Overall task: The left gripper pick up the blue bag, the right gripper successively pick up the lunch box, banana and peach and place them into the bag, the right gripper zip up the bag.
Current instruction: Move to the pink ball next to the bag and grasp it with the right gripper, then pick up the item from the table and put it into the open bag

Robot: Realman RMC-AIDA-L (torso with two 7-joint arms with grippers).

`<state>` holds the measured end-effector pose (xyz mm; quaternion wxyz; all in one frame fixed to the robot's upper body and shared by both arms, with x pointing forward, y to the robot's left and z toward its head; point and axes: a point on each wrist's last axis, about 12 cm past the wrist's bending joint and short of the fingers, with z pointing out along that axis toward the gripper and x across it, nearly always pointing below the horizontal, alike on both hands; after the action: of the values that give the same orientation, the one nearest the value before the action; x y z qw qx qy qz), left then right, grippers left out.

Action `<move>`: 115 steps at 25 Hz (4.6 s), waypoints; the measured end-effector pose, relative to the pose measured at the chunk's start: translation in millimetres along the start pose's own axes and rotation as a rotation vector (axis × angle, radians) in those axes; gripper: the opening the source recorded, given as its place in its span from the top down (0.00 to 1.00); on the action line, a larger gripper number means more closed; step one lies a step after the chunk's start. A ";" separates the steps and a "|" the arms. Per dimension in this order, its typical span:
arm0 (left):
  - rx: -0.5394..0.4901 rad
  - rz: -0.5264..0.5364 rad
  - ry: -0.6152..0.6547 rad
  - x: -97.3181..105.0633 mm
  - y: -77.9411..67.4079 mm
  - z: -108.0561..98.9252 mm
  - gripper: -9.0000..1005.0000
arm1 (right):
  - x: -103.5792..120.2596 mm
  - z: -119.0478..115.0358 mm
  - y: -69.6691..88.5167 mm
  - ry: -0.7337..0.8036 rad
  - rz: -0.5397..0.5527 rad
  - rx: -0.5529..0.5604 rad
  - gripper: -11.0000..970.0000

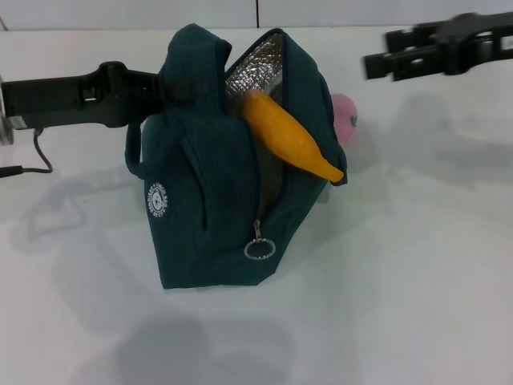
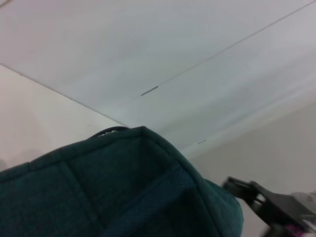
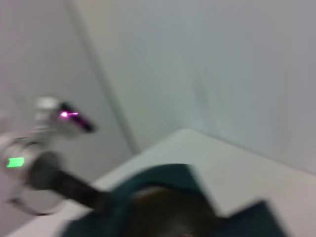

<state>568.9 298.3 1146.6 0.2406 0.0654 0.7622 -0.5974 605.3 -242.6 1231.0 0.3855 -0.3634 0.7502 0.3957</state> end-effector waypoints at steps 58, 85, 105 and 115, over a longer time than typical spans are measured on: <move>0.009 0.041 0.021 -3.5 -3.2 11.4 0.96 | 82.6 116.9 -51.7 0.149 -0.071 0.412 0.23; 0.016 0.038 0.016 -4.1 -3.9 11.2 0.96 | 82.7 103.0 -52.0 0.098 -0.147 0.502 0.83; -0.018 0.017 -0.021 4.6 4.3 -6.6 0.96 | 29.4 25.3 -13.2 -0.394 -0.159 0.293 0.95; -0.036 0.008 -0.037 8.3 8.2 -11.2 0.96 | 11.0 76.8 20.6 -0.331 -0.249 -0.003 0.91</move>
<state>561.6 309.6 1137.7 0.2583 0.0532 0.7679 -0.5838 605.2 -169.5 1198.0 0.5488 -0.3839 0.6255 0.4003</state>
